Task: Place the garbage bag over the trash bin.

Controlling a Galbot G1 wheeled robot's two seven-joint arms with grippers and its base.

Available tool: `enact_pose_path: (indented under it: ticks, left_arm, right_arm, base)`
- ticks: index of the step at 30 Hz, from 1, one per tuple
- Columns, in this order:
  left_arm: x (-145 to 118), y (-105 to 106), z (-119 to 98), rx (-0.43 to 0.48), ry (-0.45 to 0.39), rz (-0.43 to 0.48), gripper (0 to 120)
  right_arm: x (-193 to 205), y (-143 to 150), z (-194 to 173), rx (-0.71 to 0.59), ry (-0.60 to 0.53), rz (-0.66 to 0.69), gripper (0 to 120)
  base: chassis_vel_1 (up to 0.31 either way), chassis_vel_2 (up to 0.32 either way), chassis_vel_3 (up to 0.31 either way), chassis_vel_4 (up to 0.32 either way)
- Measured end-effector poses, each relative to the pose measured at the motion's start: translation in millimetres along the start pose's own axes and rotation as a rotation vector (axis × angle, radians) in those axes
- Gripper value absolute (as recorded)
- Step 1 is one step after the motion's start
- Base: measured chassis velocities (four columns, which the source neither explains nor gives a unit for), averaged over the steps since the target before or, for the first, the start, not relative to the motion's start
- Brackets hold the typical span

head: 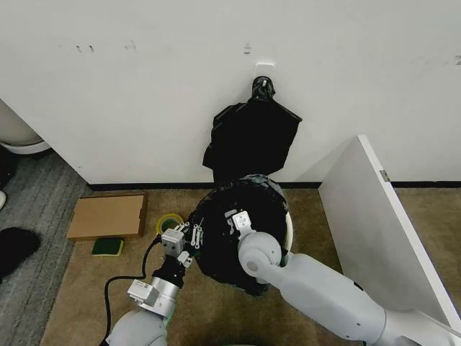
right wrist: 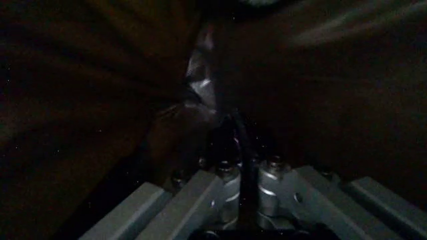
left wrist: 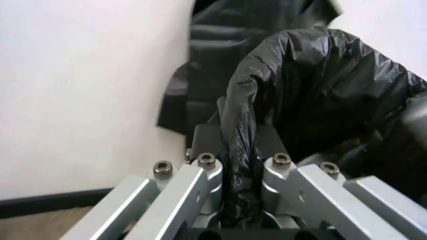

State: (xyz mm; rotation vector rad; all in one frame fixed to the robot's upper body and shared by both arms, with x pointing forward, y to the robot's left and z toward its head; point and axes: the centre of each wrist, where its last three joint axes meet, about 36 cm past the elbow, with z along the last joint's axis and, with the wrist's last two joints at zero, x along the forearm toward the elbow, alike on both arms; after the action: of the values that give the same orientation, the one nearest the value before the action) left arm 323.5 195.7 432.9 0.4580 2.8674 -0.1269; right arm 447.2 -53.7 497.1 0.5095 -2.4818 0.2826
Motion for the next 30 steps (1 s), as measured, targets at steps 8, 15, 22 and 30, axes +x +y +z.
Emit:
enact_pose_path:
  ticks: [8, 15, 22, 30]
  left_arm:
    - [-10.2, 10.9, 5.4, 0.005, 0.018, -0.059, 4]
    - [-14.6, 14.7, 7.7, 0.015, 0.033, -0.081, 4]
    - [-17.8, 18.1, 10.6, 0.039, 0.055, -0.113, 4]
    - [-9.3, 12.2, 7.7, 0.064, 0.072, -0.128, 4]
  right_arm:
    - [57.5, -19.6, -3.3, -0.043, -0.065, -0.045, 25]
    - [107.3, -48.9, -4.0, -0.067, -0.127, -0.087, 50]
    - [156.7, -73.0, -4.1, -0.081, -0.189, -0.175, 75]
    - [180.4, -74.9, -4.8, -0.042, -0.286, -0.195, 98]
  base:
    - [0.0, 0.0, 0.0, 0.0]
    - [0.0, 0.0, 0.0, 0.0]
    - [0.0, 0.0, 0.0, 0.0]
    - [0.0, 0.0, 0.0, 0.0]
